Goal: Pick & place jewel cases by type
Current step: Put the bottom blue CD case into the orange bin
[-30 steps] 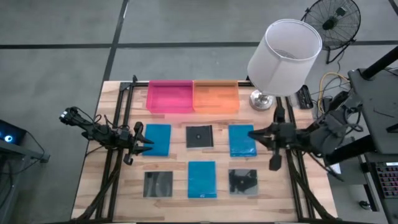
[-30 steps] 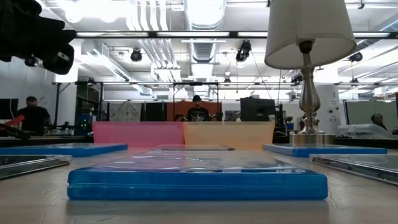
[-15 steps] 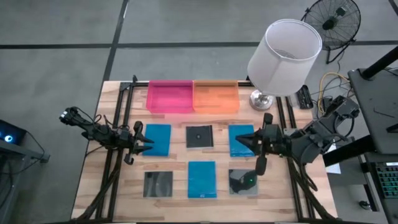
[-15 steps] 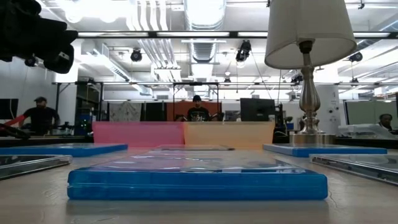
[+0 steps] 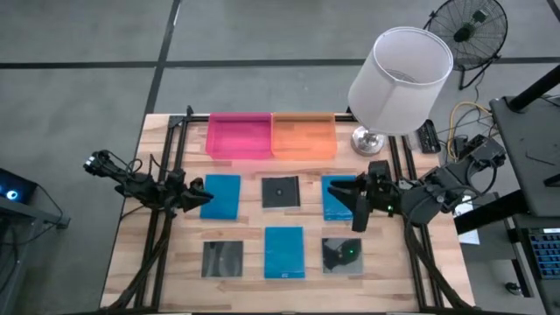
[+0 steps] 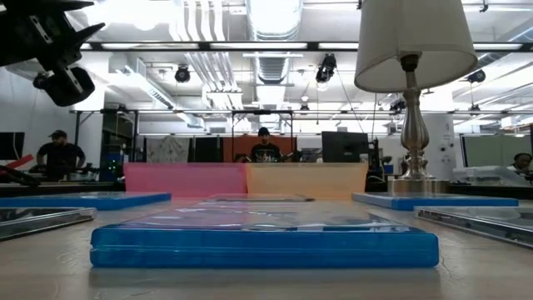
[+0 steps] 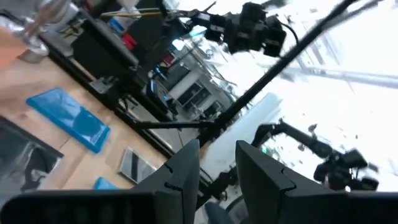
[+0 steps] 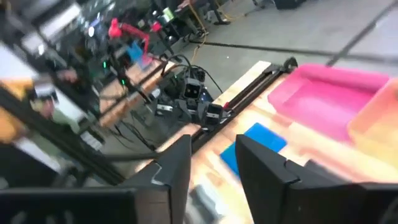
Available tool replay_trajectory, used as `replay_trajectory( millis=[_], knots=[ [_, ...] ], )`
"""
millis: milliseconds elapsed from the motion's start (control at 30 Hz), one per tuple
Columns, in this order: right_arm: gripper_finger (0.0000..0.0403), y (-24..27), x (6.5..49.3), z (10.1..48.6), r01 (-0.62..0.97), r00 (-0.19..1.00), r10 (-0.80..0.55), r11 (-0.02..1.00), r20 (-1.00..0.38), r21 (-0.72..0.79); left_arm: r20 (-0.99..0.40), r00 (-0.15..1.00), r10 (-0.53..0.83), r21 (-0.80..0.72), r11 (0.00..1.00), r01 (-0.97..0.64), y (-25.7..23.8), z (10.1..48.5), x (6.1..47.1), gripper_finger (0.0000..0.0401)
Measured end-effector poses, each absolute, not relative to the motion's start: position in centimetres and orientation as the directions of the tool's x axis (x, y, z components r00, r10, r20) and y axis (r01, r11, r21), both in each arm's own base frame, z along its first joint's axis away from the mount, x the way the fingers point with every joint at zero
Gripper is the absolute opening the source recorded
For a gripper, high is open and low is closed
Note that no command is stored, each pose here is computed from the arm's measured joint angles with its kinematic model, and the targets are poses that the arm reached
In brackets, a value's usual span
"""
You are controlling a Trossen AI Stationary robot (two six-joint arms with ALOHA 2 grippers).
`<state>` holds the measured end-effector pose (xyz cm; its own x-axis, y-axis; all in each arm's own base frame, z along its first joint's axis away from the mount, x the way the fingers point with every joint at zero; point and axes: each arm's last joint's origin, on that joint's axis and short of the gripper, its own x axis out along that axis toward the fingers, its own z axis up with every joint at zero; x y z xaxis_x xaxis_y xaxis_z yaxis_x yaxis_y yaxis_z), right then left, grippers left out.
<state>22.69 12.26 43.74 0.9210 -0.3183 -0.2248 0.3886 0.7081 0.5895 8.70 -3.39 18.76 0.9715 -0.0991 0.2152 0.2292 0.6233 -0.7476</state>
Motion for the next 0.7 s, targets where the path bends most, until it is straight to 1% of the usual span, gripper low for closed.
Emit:
replay_trajectory(
  millis=[67,233,367,400,533,700],
  knots=[
    [0.0135,11.9,22.9,43.7,0.396,0.916,-0.331,0.666,-0.225,0.632,0.216,0.971,-0.099,-0.762,0.605,0.231,-3.4,18.8,8.7,0.0087],
    [0.0161,11.3,23.6,43.4,0.422,0.901,-0.366,0.617,-0.232,0.664,0.217,0.971,-0.099,-0.792,0.563,0.234,-3.4,18.8,8.7,0.0087],
    [0.0186,11.1,24.4,42.9,0.437,0.891,-0.381,0.578,-0.246,0.689,0.222,0.970,-0.099,-0.866,0.438,0.243,-3.4,18.8,8.7,0.0087],
    [0.0192,11.1,24.7,42.8,0.439,0.891,-0.379,0.574,-0.252,0.691,0.222,0.970,-0.099,-0.873,0.423,0.243,-3.4,18.8,8.7,0.0087],
    [0.0217,11.2,25.2,42.4,0.438,0.892,-0.362,0.546,-0.270,0.715,0.241,0.965,-0.103,-0.873,0.411,0.262,-3.4,19.0,8.6,0.0087],
    [0.0252,11.4,25.6,42.0,0.434,0.897,-0.336,0.540,-0.288,0.722,0.320,0.943,-0.095,-0.861,0.386,0.331,-3.2,20.7,8.2,0.0087]
  ],
)
